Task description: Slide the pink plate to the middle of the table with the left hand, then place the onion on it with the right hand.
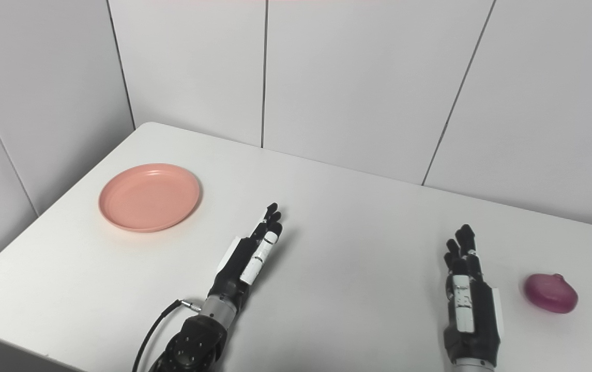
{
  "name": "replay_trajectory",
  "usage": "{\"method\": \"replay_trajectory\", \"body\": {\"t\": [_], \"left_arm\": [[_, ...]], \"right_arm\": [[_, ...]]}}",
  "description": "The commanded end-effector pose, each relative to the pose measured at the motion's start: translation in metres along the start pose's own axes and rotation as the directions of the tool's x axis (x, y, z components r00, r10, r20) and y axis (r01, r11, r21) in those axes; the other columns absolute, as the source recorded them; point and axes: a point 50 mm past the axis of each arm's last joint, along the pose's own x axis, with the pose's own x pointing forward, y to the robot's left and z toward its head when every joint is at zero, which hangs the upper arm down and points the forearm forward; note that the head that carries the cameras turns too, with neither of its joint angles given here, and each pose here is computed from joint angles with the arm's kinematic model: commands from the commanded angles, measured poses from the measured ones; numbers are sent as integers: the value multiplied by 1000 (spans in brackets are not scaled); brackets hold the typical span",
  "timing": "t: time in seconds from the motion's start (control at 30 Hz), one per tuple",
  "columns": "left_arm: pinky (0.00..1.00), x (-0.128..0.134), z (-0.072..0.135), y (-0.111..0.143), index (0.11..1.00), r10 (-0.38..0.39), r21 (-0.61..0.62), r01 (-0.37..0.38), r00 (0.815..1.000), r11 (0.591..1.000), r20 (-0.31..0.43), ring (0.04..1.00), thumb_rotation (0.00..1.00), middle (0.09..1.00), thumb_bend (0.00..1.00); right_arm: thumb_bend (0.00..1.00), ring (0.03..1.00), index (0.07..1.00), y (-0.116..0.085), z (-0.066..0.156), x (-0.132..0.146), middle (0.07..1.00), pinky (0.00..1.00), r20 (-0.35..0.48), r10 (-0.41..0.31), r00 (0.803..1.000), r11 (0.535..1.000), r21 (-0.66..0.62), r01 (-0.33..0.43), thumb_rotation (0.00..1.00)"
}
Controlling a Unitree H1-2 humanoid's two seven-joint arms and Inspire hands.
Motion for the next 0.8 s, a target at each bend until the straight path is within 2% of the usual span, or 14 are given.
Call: {"method": "replay_trajectory", "body": {"t": [0.0,0.23,0.37,0.5,0.53,0.67,0.77], "left_arm": [[1000,10,8,-12,1000,-5,-54,6,1000,999,17,1000,1000,1000,616],[1000,12,11,-15,1000,7,-93,-4,999,996,40,1000,1000,1000,584],[1000,15,17,-14,1000,3,-120,8,996,993,91,1000,1000,1000,513],[1000,21,20,-12,1000,-18,-171,42,990,984,141,1000,1000,1000,497],[1000,22,20,-12,1000,-19,-176,45,990,983,142,1000,1000,1000,497],[1000,26,19,-16,981,-14,-167,35,992,985,126,1000,1000,1000,541],[1000,27,17,-20,971,-8,-139,24,994,990,111,1000,1000,997,549]], "right_arm": [[707,976,984,-12,-16,-14,984,1000,-27,-14,1000,1000,-18,14,826],[704,972,980,-15,-18,-14,981,1000,-31,-12,999,1000,-20,12,818],[700,963,972,-16,-18,-14,971,990,-31,-18,999,999,-27,17,816],[702,960,970,-19,-20,-14,967,988,-33,-20,999,1000,-17,20,803],[702,961,970,-21,-20,-14,968,989,-45,-9,999,1000,-17,8,803],[680,999,1000,-27,-19,-15,999,1000,-68,32,997,999,-28,-34,904],[671,1000,1000,-30,-20,-14,1000,1000,-69,44,997,999,-21,-45,910]]}}
